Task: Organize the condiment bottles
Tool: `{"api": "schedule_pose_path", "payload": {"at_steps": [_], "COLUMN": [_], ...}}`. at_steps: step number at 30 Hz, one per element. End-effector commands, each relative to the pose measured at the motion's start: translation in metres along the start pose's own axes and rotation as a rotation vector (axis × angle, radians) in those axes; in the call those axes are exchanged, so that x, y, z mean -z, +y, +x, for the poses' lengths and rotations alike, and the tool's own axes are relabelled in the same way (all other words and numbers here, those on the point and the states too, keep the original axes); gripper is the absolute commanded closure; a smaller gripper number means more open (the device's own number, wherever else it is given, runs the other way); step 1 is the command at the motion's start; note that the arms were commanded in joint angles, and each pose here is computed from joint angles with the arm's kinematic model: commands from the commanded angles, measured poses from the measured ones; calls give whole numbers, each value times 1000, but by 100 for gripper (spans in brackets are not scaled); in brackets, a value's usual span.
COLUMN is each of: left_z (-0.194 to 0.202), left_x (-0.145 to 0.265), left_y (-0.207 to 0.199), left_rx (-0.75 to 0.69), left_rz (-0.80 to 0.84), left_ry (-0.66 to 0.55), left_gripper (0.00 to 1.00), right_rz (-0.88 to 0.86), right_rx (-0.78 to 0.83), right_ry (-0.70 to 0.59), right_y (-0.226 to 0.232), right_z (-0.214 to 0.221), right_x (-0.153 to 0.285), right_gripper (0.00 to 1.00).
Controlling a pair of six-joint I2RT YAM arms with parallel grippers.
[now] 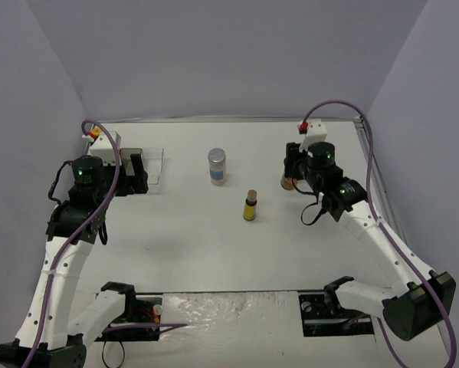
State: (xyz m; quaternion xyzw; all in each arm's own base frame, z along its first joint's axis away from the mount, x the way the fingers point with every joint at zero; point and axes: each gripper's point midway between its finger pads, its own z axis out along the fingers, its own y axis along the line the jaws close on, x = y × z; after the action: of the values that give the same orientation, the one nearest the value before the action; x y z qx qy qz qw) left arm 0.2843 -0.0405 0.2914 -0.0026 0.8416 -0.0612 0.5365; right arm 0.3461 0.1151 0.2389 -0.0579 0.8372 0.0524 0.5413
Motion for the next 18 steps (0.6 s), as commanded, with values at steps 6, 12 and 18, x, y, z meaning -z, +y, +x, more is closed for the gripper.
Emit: {"api": "schedule_pose_path", "payload": {"at_steps": [6,12,18], "left_z": [-10,-4,6], "left_x": [13,20,24], "left_y": [-7,-5,-1], "left_rx": [-11,-16,-5], "left_rz": [38,29,12], "left_ry": [-43,-46,-34], "left_gripper": [3,3,3], "right_rz": [-356,-565,-709], "right_rx": [162,258,265], "right_ry": [-263,-235,-241], "right_y": [135,239,313], "right_z": [-118,-102,-66], "right_x": [9,10,5], "right_gripper": [100,100,100]}}
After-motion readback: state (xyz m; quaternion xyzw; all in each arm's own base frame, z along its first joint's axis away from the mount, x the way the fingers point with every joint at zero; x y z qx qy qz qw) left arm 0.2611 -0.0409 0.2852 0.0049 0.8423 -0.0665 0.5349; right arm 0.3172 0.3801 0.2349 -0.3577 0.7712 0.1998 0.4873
